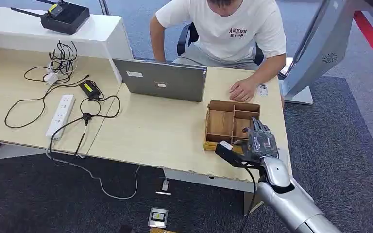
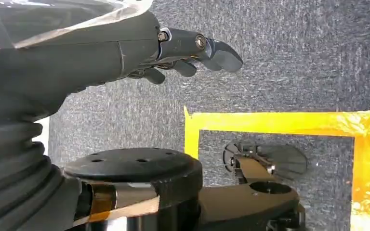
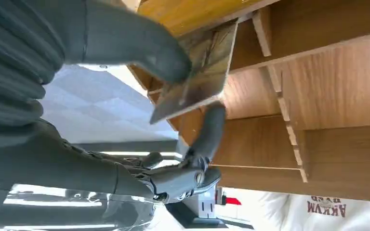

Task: Pass the card to the sensor for recognition and then transmit it.

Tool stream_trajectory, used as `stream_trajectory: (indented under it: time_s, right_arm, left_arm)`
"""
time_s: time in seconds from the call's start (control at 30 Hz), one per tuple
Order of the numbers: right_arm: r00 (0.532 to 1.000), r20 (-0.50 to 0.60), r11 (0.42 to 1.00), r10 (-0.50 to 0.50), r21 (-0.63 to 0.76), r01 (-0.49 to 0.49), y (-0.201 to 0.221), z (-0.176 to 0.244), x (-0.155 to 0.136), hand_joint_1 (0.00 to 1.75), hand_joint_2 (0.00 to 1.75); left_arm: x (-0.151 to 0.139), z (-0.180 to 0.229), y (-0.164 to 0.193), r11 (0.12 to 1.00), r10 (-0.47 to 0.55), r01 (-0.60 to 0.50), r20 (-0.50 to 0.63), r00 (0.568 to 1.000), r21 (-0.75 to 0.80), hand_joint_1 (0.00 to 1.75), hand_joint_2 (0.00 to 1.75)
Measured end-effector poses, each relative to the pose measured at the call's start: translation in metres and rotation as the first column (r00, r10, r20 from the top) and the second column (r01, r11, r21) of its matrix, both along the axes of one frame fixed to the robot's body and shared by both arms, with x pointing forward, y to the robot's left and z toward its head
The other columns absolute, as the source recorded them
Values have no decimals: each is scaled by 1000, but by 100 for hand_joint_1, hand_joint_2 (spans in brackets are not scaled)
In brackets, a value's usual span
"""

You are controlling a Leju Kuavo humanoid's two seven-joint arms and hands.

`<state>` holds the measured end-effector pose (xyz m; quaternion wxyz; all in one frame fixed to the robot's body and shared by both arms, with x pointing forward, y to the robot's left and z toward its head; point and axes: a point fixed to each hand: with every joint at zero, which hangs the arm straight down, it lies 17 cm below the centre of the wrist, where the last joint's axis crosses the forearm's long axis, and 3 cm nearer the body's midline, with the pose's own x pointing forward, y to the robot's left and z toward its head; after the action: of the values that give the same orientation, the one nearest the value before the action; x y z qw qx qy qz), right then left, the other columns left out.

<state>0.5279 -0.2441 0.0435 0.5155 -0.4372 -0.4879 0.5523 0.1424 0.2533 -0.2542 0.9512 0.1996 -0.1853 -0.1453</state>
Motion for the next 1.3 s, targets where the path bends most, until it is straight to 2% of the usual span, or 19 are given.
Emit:
stream_trajectory:
  time_s: [0.9,1.13,1.3]
  right_arm:
    - [1000,15,999,21,25,-21,10,2,3,175,175]
    - [988,151,999,-21,51,13,3,31,11,175,175]
    - [958,285,998,-44,62,28,-4,86,27,175,175]
  left_arm:
    - [2,1,-3,1000,-5,5,10,1000,-2,0,175]
    - [4,2,-4,1000,-26,26,21,999,2,0,175]
    - [4,2,-5,999,-36,36,22,999,1,0,175]
